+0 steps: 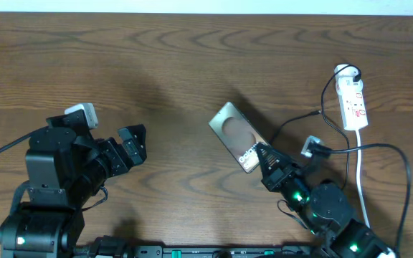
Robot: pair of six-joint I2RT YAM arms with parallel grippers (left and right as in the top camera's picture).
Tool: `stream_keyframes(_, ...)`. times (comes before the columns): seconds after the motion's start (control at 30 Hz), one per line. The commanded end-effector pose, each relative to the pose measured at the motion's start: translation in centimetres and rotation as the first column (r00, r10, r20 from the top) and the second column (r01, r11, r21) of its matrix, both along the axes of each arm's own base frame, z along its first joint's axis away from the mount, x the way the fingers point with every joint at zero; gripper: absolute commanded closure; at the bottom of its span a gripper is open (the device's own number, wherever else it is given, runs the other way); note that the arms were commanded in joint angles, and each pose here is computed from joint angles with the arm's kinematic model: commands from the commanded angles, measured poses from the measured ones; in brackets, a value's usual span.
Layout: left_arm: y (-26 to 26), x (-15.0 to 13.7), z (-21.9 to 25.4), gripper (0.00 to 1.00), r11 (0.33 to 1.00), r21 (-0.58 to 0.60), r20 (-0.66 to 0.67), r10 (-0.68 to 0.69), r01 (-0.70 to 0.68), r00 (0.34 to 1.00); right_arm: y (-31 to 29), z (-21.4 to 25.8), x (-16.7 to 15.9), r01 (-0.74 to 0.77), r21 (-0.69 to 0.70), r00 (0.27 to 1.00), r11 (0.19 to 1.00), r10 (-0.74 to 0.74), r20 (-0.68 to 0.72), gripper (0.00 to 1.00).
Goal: Plug charger to phone and switch on socket
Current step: 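Rotate the phone with the right gripper and bring the left gripper back toward it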
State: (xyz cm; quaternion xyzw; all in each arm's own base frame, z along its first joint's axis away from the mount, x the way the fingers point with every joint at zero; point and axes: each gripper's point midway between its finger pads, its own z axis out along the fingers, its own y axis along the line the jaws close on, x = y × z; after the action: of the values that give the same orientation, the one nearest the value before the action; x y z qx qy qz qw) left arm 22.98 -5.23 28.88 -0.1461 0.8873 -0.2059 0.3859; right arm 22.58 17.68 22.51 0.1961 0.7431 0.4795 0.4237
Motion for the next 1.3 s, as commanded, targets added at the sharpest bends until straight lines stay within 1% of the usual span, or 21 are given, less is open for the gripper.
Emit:
stream_keyframes(0.0,0.4,0.0,0.0,0.00,1.000,0.021,0.001,0.013,-0.013,1.000,0.1,-0.9,0.2,-0.026,0.110,1.000,0.994,0.028,-0.013,0.99)
stream_keyframes(0.13,0.4,-0.1,-0.1,0.00,0.999,-0.010,-0.015,0.034,-0.034,0.999,-0.8,-0.3,1.1,-0.040,0.188,0.998,0.981,0.029,0.059,0.99)
stream_keyframes(0.23,0.3,-0.2,-0.4,0.00,0.998,-0.041,-0.037,0.054,-0.056,0.998,-1.8,-0.5,2.0,-0.025,0.225,0.999,0.974,0.014,0.049,0.99)
stream_keyframes(0.4,-1.4,-0.7,-1.3,0.00,0.993,-0.119,-0.081,-0.015,0.005,0.997,-2.0,0.6,3.2,-0.073,0.244,0.994,0.967,0.050,0.102,0.99)
stream_keyframes(0.5,-2.1,-0.9,-2.1,0.00,0.980,-0.198,-0.129,-0.009,-0.017,0.992,-1.3,0.9,3.7,-0.131,0.249,0.986,0.960,0.100,0.133,0.99)
stream_keyframes(0.53,-2.7,-0.9,-2.1,0.00,0.973,-0.229,-0.129,-0.035,0.004,0.991,-1.0,0.8,3.8,-0.150,0.253,0.984,0.956,0.119,0.134,0.99)
stream_keyframes(0.67,-5.6,-0.5,-1.7,0.00,0.928,-0.342,-0.066,-0.182,0.149,0.981,0.4,0.5,4.0,-0.228,0.261,0.969,0.938,0.194,0.150,0.99)
stream_keyframes(0.77,-6.2,-0.1,-2.9,0.00,0.907,-0.392,-0.067,-0.199,0.157,0.978,1.0,0.5,4.3,-0.263,0.277,0.960,0.924,0.223,0.168,0.99)
stream_keyframes(0.83,-7.2,0.4,-3.9,0.00,0.872,-0.453,-0.051,-0.231,0.184,0.972,1.1,0.4,4.8,-0.264,0.288,0.960,0.921,0.220,0.174,0.99)
stream_keyframes(0.9,-8.0,1.1,-3.7,0.00,0.832,-0.509,0.004,-0.256,0.222,0.967,1.1,-0.4,5.3,-0.244,0.311,0.968,0.919,0.212,0.135,0.99)
stream_keyframes(0.97,-8.6,1.9,-3.4,0.00,0.791,-0.561,0.058,-0.256,0.243,0.965,1.2,-1.4,5.7,-0.226,0.331,0.974,0.916,0.207,0.091,0.99)
stream_keyframes(1.03,-8.7,2.6,-3.7,0.00,0.765,-0.599,0.082,-0.237,0.238,0.968,1.3,-1.7,5.9,-0.223,0.345,0.975,0.912,0.208,0.081,0.99)
stream_keyframes(1.17,-9.0,2.9,-5.2,0.00,0.728,-0.646,0.085,-0.229,0.229,0.970,1.2,-0.3,6.1,-0.242,0.355,0.968,0.903,0.198,0.155,0.99)
stream_keyframes(1.27,-9.2,2.9,-5.5,0.00,0.699,-0.679,0.086,-0.231,0.227,0.969,1.0,-0.2,6.2,-0.230,0.363,0.970,0.903,0.184,0.156,0.99)
